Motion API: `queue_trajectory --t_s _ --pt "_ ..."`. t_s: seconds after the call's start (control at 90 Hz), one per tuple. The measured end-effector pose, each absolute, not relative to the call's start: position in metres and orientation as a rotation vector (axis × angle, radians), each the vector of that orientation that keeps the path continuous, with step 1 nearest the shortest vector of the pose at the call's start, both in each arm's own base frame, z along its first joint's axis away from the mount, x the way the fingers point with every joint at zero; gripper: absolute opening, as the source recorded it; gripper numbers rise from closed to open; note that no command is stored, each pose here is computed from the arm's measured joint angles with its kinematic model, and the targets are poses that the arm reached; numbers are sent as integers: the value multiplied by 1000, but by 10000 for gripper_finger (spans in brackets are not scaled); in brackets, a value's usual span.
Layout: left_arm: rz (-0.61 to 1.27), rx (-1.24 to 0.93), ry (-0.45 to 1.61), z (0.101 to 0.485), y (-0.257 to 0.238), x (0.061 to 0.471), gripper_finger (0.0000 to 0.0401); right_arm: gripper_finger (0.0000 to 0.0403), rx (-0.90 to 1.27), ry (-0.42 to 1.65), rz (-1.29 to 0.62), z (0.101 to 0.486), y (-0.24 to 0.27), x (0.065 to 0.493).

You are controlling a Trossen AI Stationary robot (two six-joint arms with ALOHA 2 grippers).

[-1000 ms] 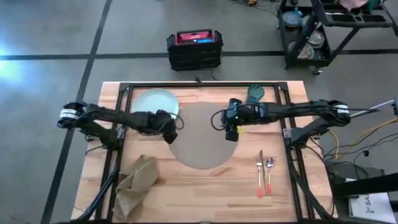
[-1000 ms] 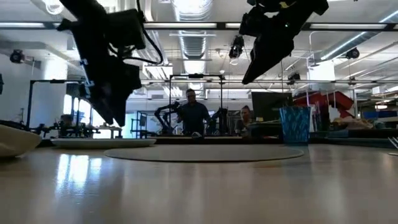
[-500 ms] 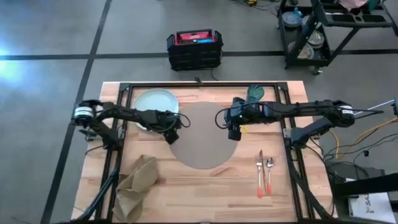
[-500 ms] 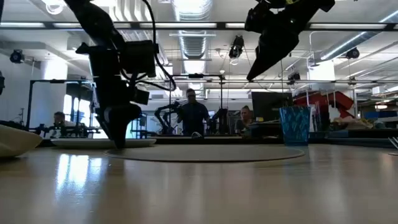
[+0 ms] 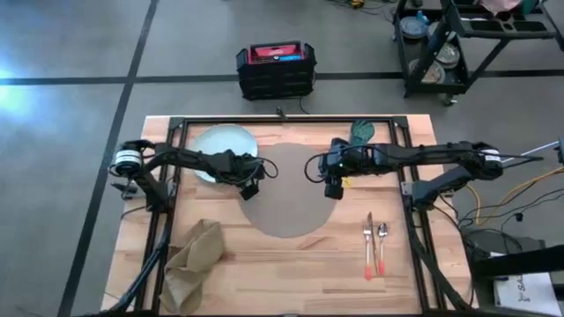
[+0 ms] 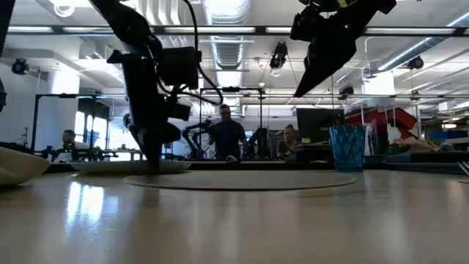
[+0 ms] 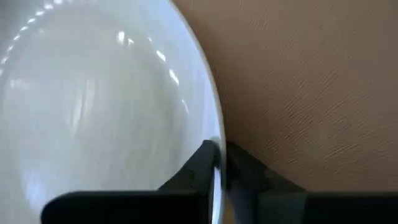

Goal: Set table place
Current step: Put the white plate on the table mat

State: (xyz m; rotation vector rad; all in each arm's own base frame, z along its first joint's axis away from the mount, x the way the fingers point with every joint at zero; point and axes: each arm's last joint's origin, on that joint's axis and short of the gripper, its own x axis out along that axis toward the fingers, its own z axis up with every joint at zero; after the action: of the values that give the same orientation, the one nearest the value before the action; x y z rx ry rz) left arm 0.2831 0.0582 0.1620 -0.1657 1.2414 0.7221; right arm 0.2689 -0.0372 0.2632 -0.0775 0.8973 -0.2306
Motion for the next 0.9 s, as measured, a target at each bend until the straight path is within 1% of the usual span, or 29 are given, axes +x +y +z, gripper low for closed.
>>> queue_trajectory --t_s 0.178,0.367,0.467,0.689,0.9 --pt "586 -76 1165 191 37 307 2 101 -75 906 -231 263 -37 268" --pt "410 14 1044 227 -3 332 1 72 -29 899 -263 263 -37 268" --pt "334 57 1004 239 -27 339 1 53 -33 909 -313 262 -38 267" --pt "227 141 936 248 -63 342 0 17 -71 924 -386 262 -40 265" --pt "191 145 879 237 -69 343 0 7 -52 911 -397 263 -41 265"
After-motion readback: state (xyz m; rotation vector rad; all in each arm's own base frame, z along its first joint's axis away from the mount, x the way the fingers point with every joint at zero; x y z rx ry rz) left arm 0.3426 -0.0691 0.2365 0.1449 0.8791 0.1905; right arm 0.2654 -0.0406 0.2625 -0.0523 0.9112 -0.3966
